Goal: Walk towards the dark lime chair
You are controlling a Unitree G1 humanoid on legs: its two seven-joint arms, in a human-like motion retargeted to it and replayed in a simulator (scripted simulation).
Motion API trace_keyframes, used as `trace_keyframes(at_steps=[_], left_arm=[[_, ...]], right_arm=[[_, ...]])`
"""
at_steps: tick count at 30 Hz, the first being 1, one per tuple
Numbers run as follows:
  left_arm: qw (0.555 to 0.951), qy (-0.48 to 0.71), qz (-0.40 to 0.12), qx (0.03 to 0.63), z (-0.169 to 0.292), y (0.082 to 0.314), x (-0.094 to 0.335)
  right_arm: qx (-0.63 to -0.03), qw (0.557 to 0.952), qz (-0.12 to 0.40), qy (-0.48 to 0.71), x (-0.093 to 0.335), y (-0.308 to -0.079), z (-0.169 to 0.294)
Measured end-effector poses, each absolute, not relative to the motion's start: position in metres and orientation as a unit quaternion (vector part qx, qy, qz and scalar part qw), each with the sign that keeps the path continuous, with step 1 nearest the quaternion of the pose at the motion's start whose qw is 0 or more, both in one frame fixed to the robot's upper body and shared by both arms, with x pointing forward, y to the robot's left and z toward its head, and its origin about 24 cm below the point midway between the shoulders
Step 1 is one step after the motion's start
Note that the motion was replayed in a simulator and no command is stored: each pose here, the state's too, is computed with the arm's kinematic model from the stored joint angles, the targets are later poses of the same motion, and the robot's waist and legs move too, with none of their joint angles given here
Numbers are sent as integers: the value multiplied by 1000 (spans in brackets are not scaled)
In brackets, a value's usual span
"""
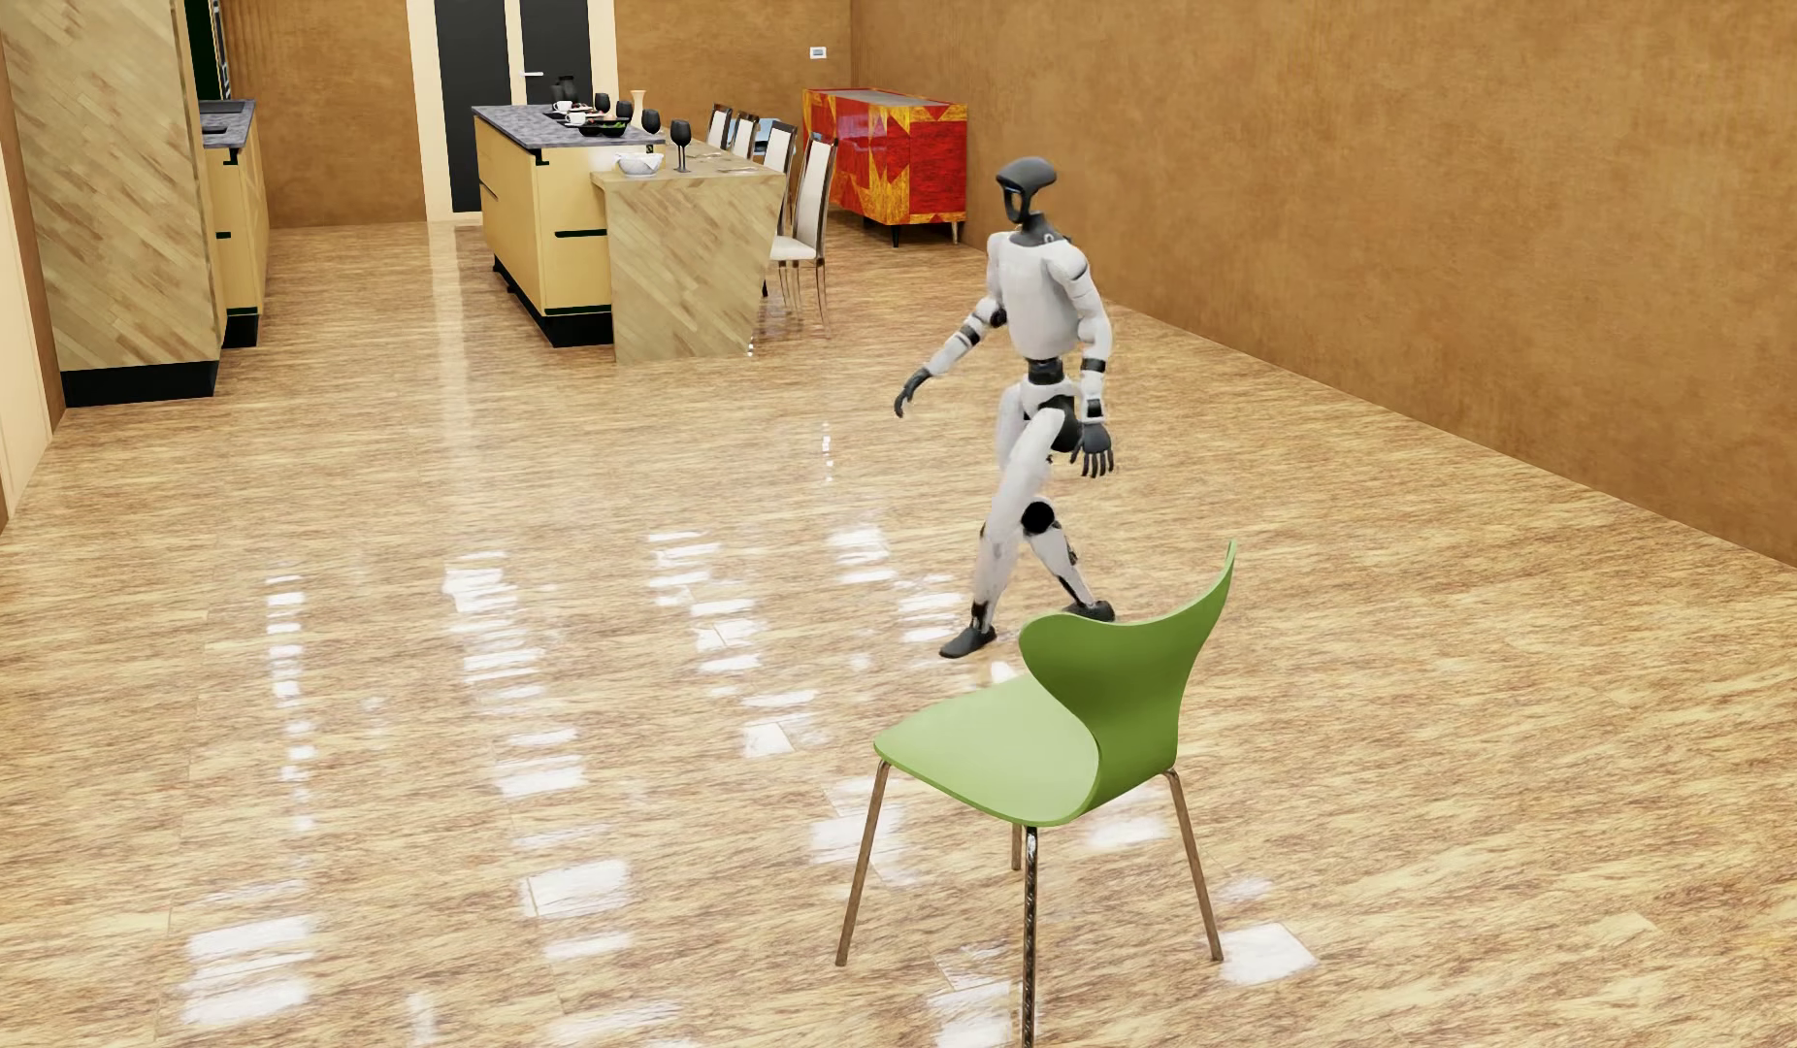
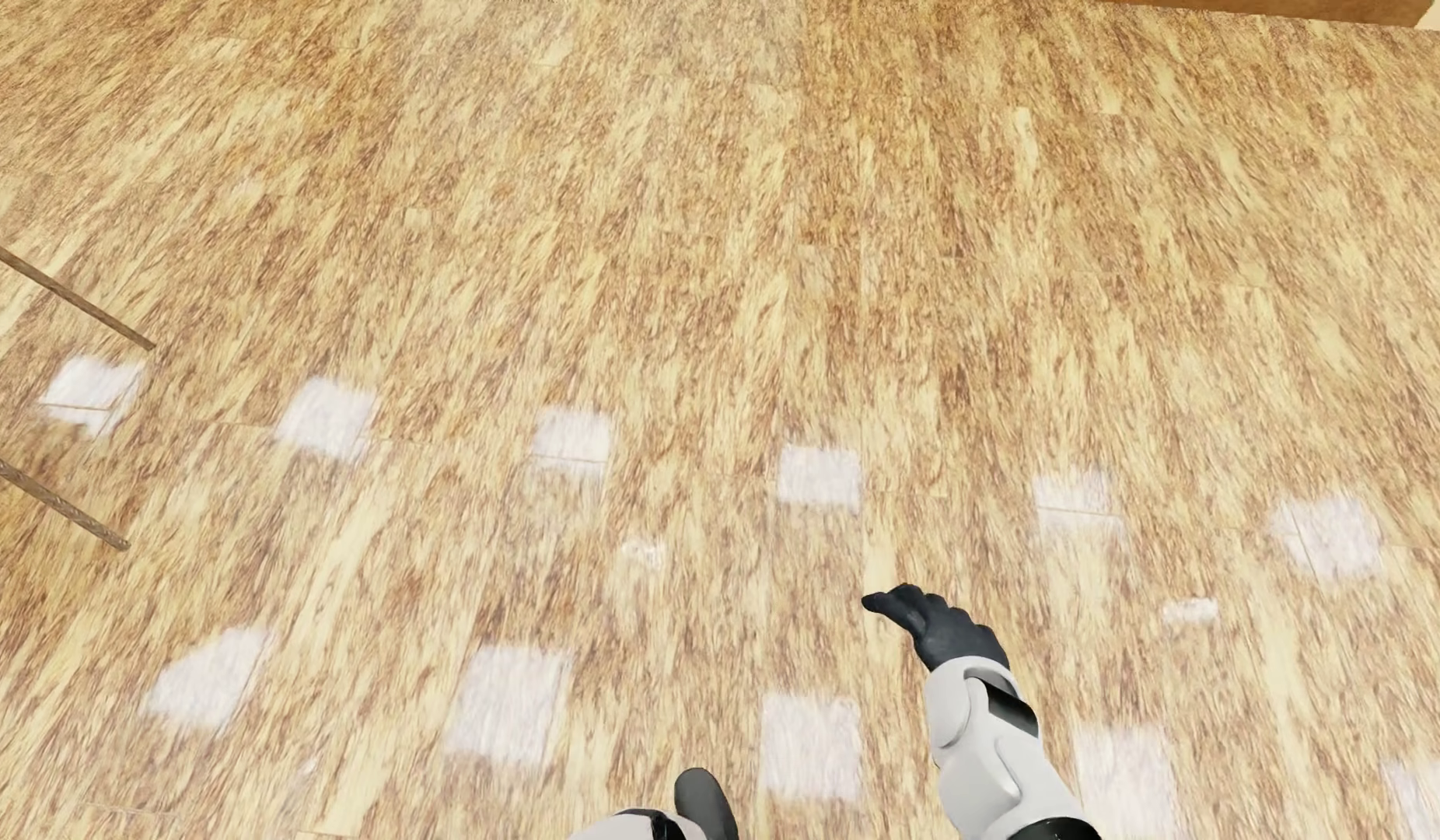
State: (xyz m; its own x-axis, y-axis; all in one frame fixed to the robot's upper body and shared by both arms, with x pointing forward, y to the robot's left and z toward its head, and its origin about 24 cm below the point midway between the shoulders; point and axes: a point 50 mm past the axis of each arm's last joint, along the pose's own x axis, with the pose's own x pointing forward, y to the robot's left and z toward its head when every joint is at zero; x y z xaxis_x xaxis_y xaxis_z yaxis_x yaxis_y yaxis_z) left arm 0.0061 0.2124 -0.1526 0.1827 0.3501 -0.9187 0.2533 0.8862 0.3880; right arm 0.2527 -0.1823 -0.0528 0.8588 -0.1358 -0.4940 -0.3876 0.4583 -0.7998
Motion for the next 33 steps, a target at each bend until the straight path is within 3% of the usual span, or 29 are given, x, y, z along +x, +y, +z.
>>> trace_keyframes(at_steps=[3,6,7,11,15,18,20,22,23,25,27,29,31,33], left_arm=[[729,648,46,217,-155,205,2],[755,606,7,250,-152,205,32],[769,581,-3,267,-149,207,49],[833,447,17,326,-124,209,121],[869,318,-59,374,-98,182,173],[879,261,-97,387,-84,166,189],[892,243,-56,377,-77,170,189],[901,258,-1,350,-82,171,174],[896,270,-16,352,-88,167,166],[869,291,-122,381,-99,160,157],[839,299,-192,413,-101,158,158],[844,286,-168,422,-96,157,165],[868,268,-128,398,-90,152,168],[877,255,-135,385,-87,146,171]], right_arm=[[-505,791,90,334,233,-186,-81],[-524,707,186,437,190,-195,-118],[-514,695,192,465,173,-201,-126],[-431,688,137,567,90,-214,-152],[-379,652,184,630,36,-202,-164],[-352,670,181,628,34,-186,-165],[-399,677,191,588,58,-180,-162],[-502,656,206,524,90,-186,-155],[-535,653,205,495,103,-190,-149],[-523,700,166,456,119,-196,-137],[-451,775,95,432,119,-200,-123],[-411,815,40,406,117,-204,-109],[-419,822,16,384,120,-204,-100],[-430,828,3,360,129,-201,-93]])
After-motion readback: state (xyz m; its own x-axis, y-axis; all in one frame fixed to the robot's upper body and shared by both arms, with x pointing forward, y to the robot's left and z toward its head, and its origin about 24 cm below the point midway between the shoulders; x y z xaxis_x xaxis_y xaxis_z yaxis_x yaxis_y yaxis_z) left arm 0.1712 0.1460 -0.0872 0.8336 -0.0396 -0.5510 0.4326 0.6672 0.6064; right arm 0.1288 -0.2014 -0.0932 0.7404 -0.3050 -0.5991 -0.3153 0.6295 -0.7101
